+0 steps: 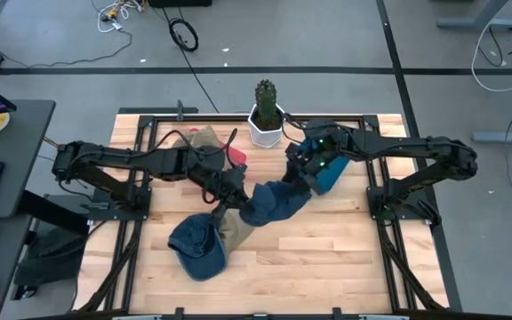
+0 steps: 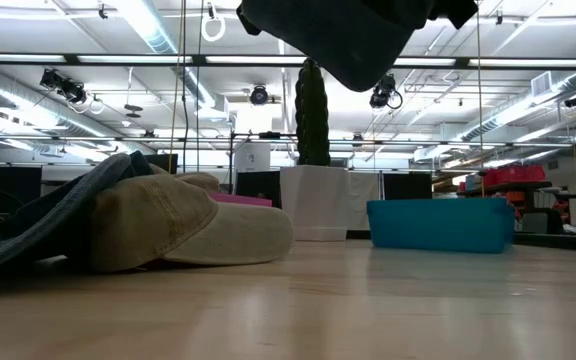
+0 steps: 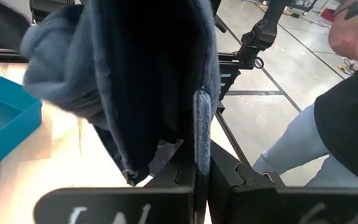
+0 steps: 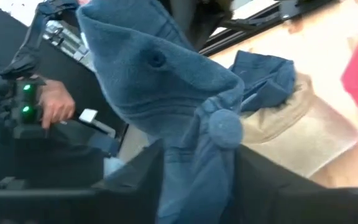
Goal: Pick & Place hat
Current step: Put the right blue cap into the blue bin
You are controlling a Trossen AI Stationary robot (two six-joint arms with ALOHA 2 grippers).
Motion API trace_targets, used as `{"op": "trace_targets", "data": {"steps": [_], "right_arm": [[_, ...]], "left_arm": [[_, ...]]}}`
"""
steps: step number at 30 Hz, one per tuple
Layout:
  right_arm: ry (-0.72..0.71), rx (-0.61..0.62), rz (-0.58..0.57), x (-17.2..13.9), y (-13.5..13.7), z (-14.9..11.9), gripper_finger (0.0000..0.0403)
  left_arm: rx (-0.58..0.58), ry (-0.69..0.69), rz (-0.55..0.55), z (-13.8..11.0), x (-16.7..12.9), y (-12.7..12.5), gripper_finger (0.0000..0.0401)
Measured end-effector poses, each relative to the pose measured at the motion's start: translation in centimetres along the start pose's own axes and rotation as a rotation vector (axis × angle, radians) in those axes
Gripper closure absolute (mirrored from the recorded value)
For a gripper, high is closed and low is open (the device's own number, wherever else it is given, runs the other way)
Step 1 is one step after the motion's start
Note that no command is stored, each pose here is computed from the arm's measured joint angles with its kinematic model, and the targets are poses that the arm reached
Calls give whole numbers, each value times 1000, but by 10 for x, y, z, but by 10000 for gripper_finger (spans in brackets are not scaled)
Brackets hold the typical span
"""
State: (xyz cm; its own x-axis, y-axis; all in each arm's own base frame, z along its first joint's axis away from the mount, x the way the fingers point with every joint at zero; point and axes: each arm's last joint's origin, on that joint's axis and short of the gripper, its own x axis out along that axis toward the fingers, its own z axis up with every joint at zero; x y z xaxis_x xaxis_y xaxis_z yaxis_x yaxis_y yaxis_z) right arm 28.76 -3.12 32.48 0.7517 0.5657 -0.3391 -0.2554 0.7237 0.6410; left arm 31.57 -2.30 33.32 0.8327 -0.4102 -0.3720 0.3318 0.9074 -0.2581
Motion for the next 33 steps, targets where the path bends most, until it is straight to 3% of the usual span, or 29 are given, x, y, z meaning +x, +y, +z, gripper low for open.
{"op": "trace_targets", "data": {"steps": [5, 7, 21, 33], "right_arm": [[33, -22, 73, 2, 4, -2, 369], [39, -37, 95, 1, 7, -2, 391], [-12, -110, 187, -26, 47, -4, 400], [-12, -113, 223, -31, 53, -4, 402]], "left_arm": [[3, 12, 5, -1, 0, 0, 390], [-1, 26, 8, -3, 0, 1, 390], [1, 25, 46, -2, 0, 1, 387], [-12, -24, 137, 2, -3, 10, 344]]}}
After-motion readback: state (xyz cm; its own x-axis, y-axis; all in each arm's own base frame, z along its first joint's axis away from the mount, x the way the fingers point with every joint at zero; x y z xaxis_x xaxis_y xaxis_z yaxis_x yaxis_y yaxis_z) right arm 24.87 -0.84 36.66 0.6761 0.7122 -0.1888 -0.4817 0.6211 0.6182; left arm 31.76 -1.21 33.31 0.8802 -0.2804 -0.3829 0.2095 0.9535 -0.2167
